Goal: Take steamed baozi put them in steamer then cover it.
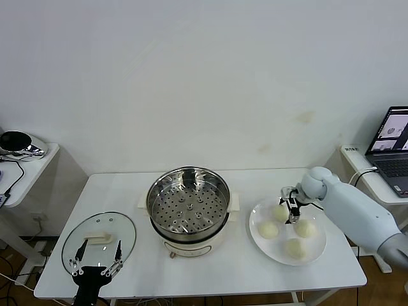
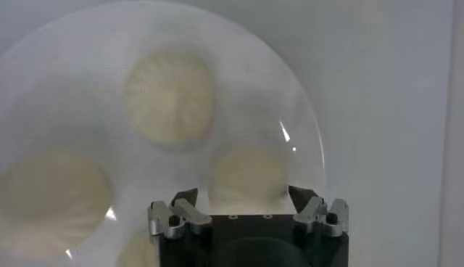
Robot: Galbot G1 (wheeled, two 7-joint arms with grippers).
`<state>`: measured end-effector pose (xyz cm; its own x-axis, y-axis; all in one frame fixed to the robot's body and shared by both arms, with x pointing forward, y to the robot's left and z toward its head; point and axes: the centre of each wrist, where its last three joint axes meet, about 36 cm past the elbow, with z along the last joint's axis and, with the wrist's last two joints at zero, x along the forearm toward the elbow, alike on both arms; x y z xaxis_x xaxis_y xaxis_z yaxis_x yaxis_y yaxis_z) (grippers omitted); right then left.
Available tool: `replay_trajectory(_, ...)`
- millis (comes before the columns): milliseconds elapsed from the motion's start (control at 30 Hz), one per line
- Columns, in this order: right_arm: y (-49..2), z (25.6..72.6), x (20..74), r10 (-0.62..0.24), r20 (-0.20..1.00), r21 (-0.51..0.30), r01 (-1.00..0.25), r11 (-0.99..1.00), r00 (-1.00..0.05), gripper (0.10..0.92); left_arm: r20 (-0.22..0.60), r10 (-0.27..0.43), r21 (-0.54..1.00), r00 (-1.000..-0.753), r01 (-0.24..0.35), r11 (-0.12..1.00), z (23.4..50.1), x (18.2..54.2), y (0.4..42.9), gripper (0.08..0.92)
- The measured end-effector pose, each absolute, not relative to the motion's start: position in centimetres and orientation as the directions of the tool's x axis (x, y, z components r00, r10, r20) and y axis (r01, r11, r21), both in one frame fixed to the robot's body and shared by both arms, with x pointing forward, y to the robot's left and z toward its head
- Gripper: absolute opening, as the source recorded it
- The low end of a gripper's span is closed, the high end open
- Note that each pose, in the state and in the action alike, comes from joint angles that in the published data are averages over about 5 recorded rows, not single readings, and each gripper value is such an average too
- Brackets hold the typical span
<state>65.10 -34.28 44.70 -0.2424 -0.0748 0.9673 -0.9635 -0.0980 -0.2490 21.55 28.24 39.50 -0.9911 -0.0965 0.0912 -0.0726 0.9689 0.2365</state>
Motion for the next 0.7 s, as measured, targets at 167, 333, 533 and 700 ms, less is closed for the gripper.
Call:
replay_trajectory(167, -34.3, 45.2, 65.1, -0.073, 0.967, -0.251, -0.962, -0.104, -0.244, 0.597, 0.089, -0.097, 0.237, -0.991, -0.074, 0.969, 39.5, 21.5, 28.3, 0.823)
replay_trajectory(333, -34.3, 46.6, 65.0, -0.080, 0.964, -0.263, -0.957, -0.121, -0.255, 0.589, 0.088, -0.097, 0.237, -0.991, -0.074, 0.969, 39.5, 21.6, 28.3, 0.823)
replay_trajectory(533, -34.3, 50.7, 65.0, -0.114, 0.950, -0.305, -0.942, -0.143, -0.291, 0.593, 0.100, -0.090, 0.222, -0.991, -0.066, 0.973, 39.5, 21.6, 28.3, 0.823)
replay_trajectory(700, -33.7, 55.7, 65.3, -0.166, 0.927, -0.361, -0.918, -0.165, -0.335, 0.594, 0.112, -0.083, 0.198, -0.990, -0.059, 0.978, 39.3, 21.7, 28.1, 0.823)
